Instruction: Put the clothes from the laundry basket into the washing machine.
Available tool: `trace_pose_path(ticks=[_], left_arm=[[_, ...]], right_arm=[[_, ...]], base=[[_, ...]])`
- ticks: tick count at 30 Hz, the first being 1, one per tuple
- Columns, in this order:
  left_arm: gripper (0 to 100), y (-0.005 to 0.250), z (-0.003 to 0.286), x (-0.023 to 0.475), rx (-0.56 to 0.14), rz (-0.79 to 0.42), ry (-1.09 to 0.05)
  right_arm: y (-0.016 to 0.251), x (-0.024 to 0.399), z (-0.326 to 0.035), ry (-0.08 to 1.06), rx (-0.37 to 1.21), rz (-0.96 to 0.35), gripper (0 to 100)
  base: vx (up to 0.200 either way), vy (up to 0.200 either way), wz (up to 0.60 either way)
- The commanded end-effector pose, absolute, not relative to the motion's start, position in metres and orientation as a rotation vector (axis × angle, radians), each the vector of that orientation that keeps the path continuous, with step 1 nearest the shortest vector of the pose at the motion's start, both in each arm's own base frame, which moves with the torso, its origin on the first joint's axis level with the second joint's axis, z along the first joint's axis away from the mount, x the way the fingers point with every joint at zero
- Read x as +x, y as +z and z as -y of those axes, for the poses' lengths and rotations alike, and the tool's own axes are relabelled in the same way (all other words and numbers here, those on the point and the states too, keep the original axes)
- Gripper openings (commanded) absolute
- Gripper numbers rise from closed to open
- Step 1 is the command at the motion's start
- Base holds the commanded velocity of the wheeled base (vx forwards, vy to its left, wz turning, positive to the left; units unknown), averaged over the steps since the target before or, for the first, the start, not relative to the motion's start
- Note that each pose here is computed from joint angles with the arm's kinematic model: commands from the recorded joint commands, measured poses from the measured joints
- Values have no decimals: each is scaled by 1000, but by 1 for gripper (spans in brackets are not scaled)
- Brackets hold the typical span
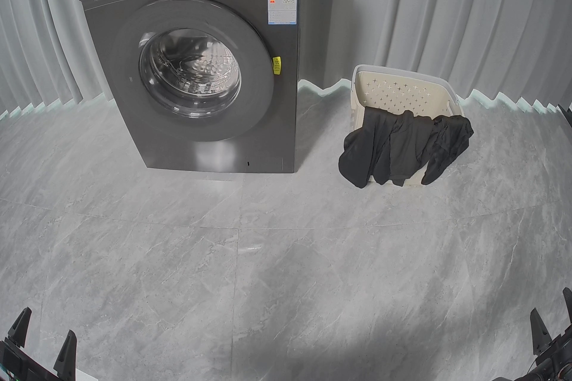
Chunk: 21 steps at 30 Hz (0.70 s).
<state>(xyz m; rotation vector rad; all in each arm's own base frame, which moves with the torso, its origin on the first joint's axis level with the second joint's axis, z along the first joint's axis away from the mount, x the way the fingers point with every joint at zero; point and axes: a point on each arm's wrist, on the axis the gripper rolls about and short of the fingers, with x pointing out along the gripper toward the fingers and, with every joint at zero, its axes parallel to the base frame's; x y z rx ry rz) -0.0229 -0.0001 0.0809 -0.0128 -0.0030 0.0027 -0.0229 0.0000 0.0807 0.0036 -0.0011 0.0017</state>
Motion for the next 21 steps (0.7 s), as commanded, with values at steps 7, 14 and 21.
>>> trace_pose_path(ticks=[7, 14, 21], left_arm=[[100, 76, 0, -23, -15, 3, 3], [100, 76, 0, -23, -8, 3, 3], [100, 76, 0, -23, -6, 3, 3]], right_arm=[[75, -23, 0, 2, 2, -2, 100], [75, -23, 0, 2, 3, -2, 100], [75, -23, 0, 3, 2, -2, 100]], base=[[200, 0, 0], [171, 0, 0], [0, 0, 0]])
